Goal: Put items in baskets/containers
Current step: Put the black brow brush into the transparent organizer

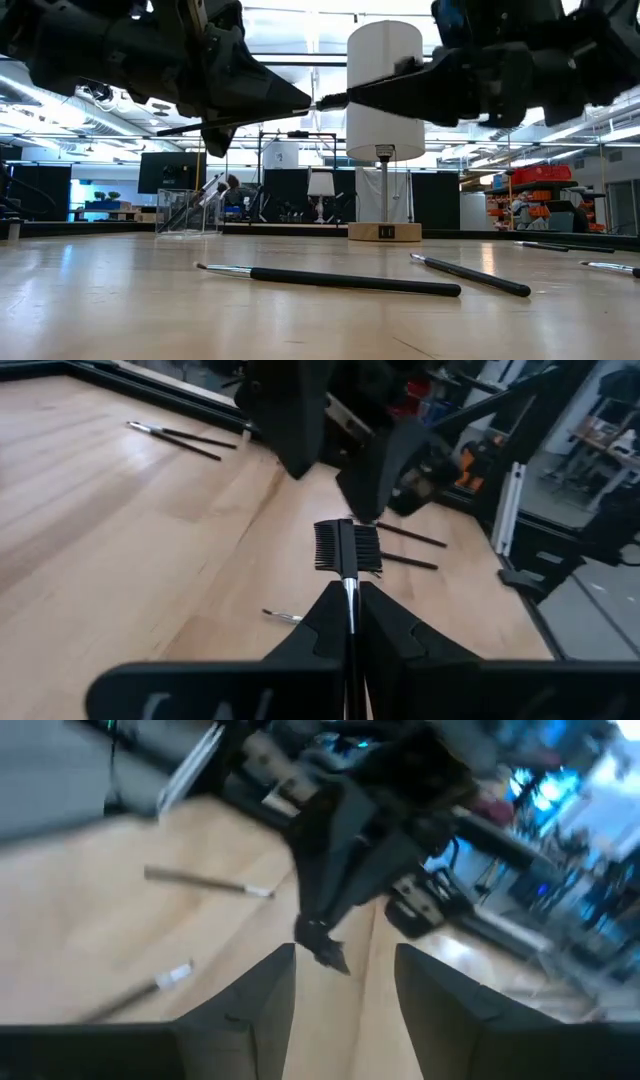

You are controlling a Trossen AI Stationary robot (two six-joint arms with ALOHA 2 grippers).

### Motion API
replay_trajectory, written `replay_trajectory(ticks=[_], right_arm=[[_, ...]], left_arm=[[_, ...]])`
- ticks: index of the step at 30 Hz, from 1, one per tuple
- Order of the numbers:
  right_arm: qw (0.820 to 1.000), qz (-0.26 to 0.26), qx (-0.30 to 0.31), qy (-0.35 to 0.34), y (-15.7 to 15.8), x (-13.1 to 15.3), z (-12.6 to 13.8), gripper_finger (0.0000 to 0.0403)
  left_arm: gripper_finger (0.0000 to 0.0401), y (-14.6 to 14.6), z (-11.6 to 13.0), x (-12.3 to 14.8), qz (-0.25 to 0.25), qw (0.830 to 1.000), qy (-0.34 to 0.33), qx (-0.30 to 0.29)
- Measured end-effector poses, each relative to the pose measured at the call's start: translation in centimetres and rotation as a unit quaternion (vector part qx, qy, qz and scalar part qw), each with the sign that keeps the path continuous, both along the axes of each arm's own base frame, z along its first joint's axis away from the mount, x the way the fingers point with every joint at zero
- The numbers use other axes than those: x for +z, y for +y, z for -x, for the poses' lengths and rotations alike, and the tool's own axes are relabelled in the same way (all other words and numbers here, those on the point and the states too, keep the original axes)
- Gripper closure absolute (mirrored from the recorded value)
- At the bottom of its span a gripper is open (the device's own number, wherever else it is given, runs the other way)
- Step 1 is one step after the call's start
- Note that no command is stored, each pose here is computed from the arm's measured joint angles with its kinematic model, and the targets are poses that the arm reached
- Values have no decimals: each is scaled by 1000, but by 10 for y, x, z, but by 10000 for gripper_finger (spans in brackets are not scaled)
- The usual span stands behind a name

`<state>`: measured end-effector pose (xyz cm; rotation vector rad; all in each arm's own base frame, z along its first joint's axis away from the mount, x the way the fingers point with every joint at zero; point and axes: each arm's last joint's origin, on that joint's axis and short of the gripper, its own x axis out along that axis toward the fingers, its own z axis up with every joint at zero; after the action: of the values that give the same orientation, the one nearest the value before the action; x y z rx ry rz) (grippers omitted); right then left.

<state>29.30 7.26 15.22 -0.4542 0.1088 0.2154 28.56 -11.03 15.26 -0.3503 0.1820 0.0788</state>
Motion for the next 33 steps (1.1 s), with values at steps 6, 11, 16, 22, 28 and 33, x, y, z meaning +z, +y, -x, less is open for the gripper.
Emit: replay_trajectory(ticks=[6,11,16,22,28,33], right_arm=[[990,124,32,62,10,2,-15,228],[988,139,35,54,11,8,-20,260],[988,142,36,50,11,8,-20,320],[989,138,33,49,15,9,-19,392],[995,51,7,89,12,7,-17,393],[991,9,-14,134,5,13,-14,399]], left_arm=[[389,3,-2,1,6,1000,-3,-10],[388,3,-2,1,6,1000,-3,-9],[389,3,-2,1,13,1000,-3,-9],[380,3,-2,1,15,1000,-4,-4],[356,4,-2,0,-30,1000,5,-3],[286,12,-7,-7,-68,995,69,5]])
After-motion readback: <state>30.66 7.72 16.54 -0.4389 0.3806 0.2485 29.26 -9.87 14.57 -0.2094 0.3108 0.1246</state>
